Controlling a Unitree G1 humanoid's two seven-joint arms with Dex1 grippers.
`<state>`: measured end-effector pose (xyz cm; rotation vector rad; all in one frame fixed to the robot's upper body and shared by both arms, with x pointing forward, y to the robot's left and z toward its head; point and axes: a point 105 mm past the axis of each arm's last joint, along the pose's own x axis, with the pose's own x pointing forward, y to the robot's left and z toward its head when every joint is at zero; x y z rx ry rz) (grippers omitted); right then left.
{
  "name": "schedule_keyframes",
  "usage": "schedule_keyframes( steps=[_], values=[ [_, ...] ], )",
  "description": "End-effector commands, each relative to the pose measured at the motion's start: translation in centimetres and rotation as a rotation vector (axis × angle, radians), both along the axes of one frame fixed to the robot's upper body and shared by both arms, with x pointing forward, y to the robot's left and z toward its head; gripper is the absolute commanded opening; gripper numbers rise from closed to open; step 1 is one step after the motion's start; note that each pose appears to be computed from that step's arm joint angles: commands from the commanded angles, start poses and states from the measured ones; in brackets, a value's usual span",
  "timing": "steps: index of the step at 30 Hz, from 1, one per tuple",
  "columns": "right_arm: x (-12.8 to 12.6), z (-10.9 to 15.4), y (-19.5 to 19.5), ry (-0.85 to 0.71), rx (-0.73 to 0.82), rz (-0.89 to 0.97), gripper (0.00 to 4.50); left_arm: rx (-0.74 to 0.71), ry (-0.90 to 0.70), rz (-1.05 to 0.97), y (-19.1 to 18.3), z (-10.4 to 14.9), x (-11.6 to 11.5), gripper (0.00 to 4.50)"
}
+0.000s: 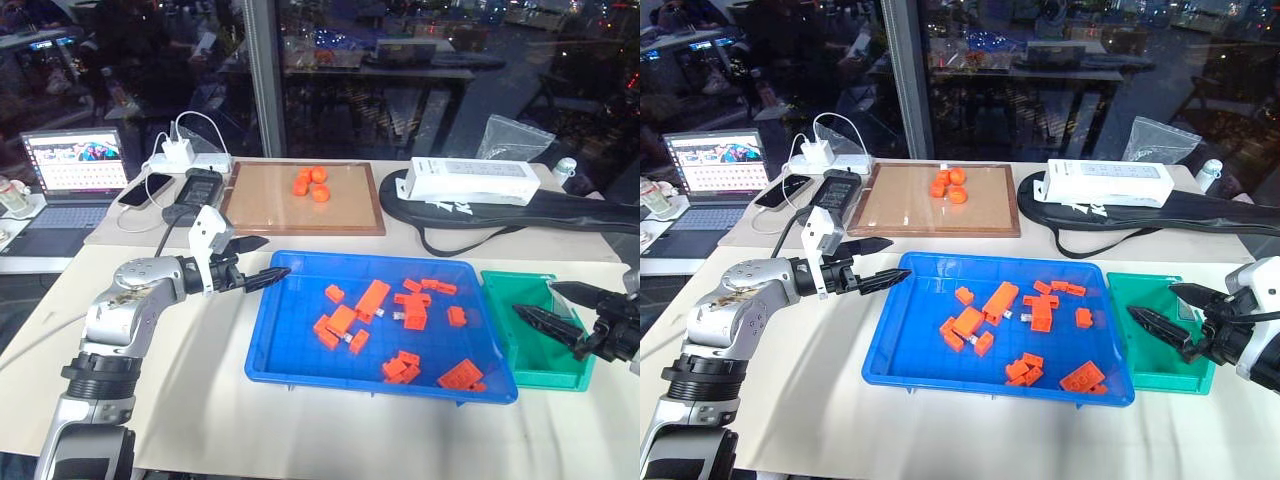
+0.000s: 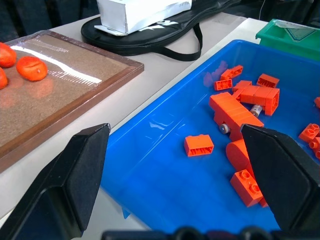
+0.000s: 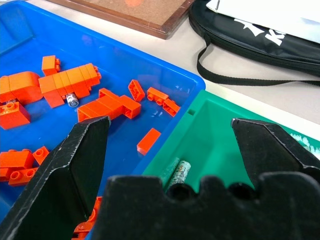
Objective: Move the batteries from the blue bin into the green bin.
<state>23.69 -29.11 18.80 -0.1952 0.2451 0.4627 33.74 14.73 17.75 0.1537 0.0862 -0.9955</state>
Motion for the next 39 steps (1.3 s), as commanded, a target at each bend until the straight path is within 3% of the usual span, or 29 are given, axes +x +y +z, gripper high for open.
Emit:
schedule_keyframes(
  steps=[1,9,13,17,28,39],
  values=[
    [0.2,1.3,1.2,-0.045,-0.015,0.031,4.49,0.006,-0.038,-0.02,-0.1,1.5,0.3,4.5],
    [-0.6,1.2,5.6,0.065,-0.094,0.105,4.49,0.041,-0.029,-0.227,-3.0,5.5,0.4,4.5],
    [-0.6,0.3,7.7,0.123,-0.197,0.05,4.49,0.18,-0.038,-0.344,-5.6,5.5,0.4,4.5],
    [-1.2,-1.1,9.5,0.208,-0.131,0.058,4.49,0.215,-0.028,-0.431,-7.2,5.6,-0.4,4.5],
    [4.2,-3.8,11.6,0.255,0.086,-0.264,4.49,0.243,0.033,-0.488,-8.5,4.6,-2.7,4.5],
    [5.7,-6.5,14.3,0.386,0.015,-0.271,4.49,0.244,0.037,-0.425,-7.2,4.6,-3.1,4.5]
  ],
)
